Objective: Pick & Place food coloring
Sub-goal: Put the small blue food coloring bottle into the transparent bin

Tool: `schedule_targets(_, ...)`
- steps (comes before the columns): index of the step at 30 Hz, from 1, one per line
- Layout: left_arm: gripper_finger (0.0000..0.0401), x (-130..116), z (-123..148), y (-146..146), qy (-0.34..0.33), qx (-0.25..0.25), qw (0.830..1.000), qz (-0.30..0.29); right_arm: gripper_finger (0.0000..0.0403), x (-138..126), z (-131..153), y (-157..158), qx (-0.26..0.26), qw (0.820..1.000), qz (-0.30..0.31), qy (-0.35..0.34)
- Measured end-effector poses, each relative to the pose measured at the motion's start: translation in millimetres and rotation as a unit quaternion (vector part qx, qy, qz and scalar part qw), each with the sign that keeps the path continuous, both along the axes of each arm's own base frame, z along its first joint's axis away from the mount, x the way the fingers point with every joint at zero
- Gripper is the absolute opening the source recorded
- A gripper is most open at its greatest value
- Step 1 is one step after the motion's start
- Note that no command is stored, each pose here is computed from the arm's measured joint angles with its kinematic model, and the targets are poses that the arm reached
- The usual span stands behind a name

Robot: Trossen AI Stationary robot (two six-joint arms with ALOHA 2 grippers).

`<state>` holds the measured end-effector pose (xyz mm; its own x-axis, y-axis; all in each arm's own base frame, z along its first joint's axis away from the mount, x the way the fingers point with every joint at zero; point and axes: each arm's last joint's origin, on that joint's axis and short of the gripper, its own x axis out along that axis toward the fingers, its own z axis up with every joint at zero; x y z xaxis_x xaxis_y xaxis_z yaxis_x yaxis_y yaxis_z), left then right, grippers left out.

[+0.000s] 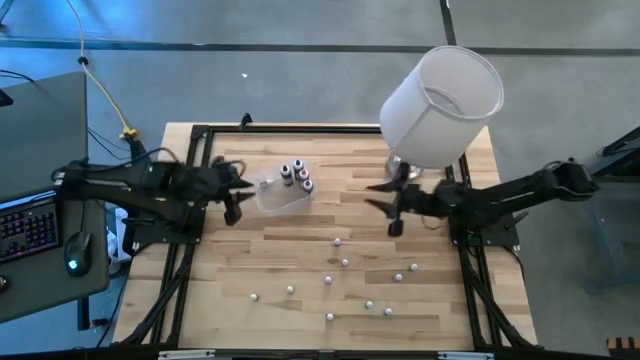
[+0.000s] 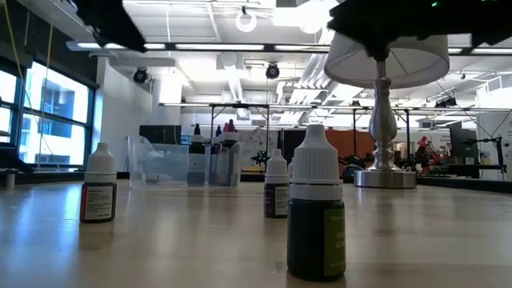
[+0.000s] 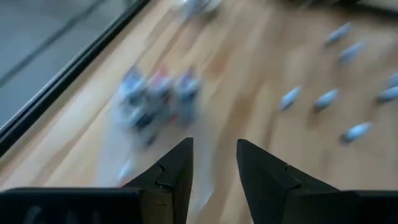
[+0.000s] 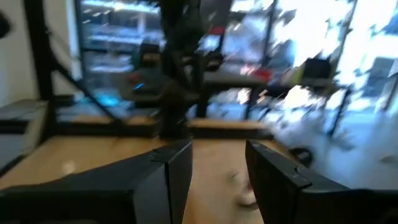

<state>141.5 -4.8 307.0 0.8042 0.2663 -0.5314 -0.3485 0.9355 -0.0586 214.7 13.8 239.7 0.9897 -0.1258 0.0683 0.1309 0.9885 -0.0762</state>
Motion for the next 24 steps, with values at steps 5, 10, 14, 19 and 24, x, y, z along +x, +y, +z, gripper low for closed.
schedule_targets(5,0.0121,-1,-33,-8,-0.078,0.044,0.993,-0.071,0.0142,34,-6,13,0.039,0.996,0.064,0.044)
schedule_targets(10,0.0121,-1,-49,-6,-0.065,0.049,0.995,-0.058,0.0142,63,-36,29,0.047,0.987,0.035,0.147)
schedule_targets(14,0.0121,1,-51,-7,-0.059,0.050,0.995,-0.059,0.0142,76,-65,34,0.090,0.976,0.028,0.195)
schedule_targets(19,0.0121,1,-51,-7,-0.061,0.049,0.995,-0.059,0.0142,85,-92,37,0.146,0.962,0.038,0.227)
schedule_targets(24,0.0121,1,-51,-7,-0.060,0.049,0.995,-0.060,0.0142,88,-115,43,0.166,0.952,0.046,0.253)
